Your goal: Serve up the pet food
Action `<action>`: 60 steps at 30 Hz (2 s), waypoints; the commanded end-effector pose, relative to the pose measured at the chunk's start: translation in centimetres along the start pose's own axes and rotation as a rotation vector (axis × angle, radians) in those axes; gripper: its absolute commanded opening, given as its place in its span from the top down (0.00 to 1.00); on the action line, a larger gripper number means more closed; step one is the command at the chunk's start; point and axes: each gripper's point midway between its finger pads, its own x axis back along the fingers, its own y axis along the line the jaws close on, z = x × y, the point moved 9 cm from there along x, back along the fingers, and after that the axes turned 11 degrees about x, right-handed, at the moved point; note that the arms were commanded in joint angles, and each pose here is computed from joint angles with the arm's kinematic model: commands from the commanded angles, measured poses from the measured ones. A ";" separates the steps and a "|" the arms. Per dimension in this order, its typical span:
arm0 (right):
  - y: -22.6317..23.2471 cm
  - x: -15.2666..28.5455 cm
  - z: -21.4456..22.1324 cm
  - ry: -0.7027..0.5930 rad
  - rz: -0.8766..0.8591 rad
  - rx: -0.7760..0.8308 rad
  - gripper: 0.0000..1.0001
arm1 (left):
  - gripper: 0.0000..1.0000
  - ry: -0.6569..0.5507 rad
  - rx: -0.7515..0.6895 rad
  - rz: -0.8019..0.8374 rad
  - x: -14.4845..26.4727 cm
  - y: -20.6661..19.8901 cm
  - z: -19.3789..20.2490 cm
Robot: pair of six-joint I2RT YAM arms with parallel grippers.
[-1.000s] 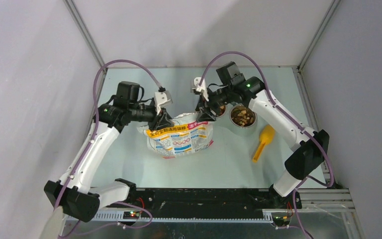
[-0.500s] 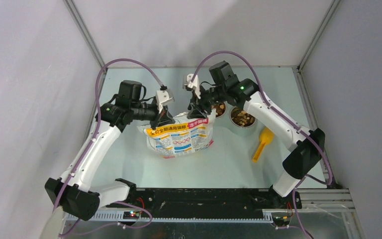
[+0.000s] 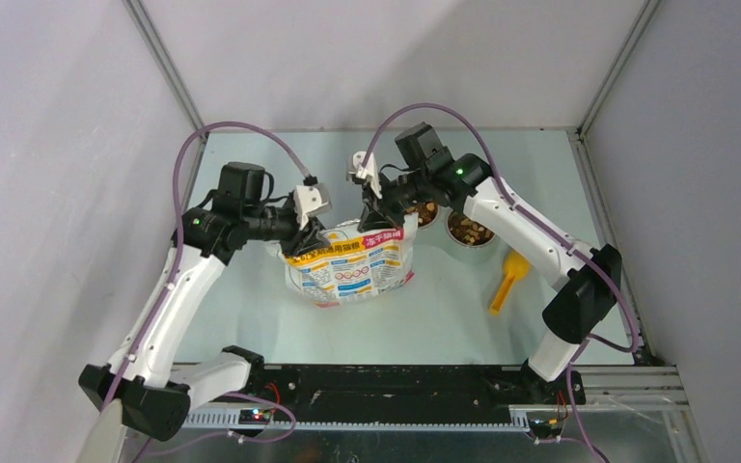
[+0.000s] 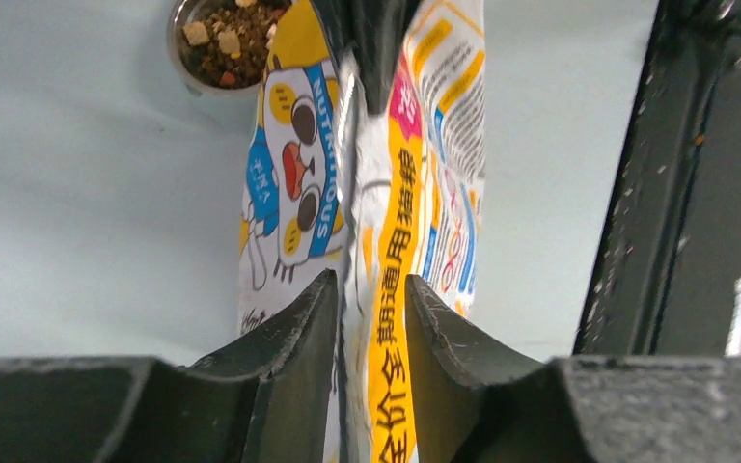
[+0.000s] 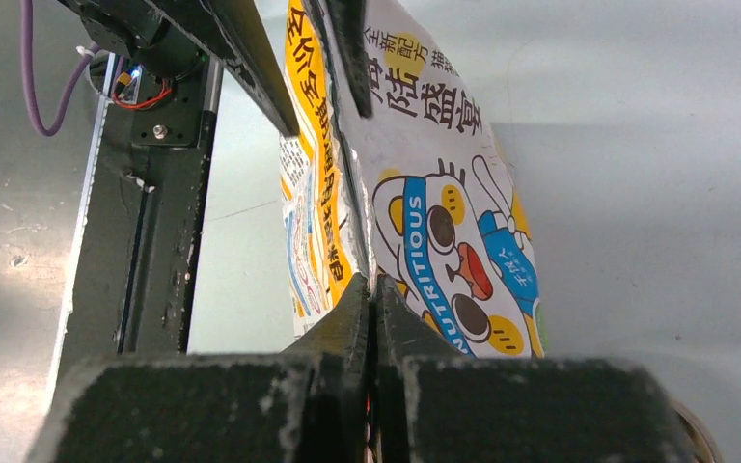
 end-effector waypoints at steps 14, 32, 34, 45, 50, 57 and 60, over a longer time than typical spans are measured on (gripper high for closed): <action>-0.7 2.2 -1.9 -0.059 0.038 0.083 1.00 | 0.77 0.203 -0.197 -0.268 5.2 0.5 1.5; -0.7 2.5 -1.7 -0.058 0.033 0.088 1.00 | 0.84 0.263 -0.153 -0.359 8.4 1.0 2.9; -0.7 2.5 -1.6 -0.057 0.031 0.087 1.00 | 0.94 0.260 -0.158 -0.381 8.4 1.2 3.0; 0.2 0.4 -3.4 -0.104 -0.042 0.111 0.57 | 0.99 0.088 -0.096 -0.371 7.6 0.8 2.1; 0.7 -2.0 -3.6 -0.086 -0.078 0.141 0.53 | 1.00 0.066 -0.056 -0.353 7.0 0.7 2.5; -0.1 -3.5 -4.5 -0.079 -0.039 0.170 0.84 | 1.00 0.037 -0.050 -0.369 7.1 0.5 2.4; -0.4 -3.5 -4.2 -0.053 -0.013 0.181 1.00 | 1.00 0.042 -0.052 -0.372 7.2 0.5 2.4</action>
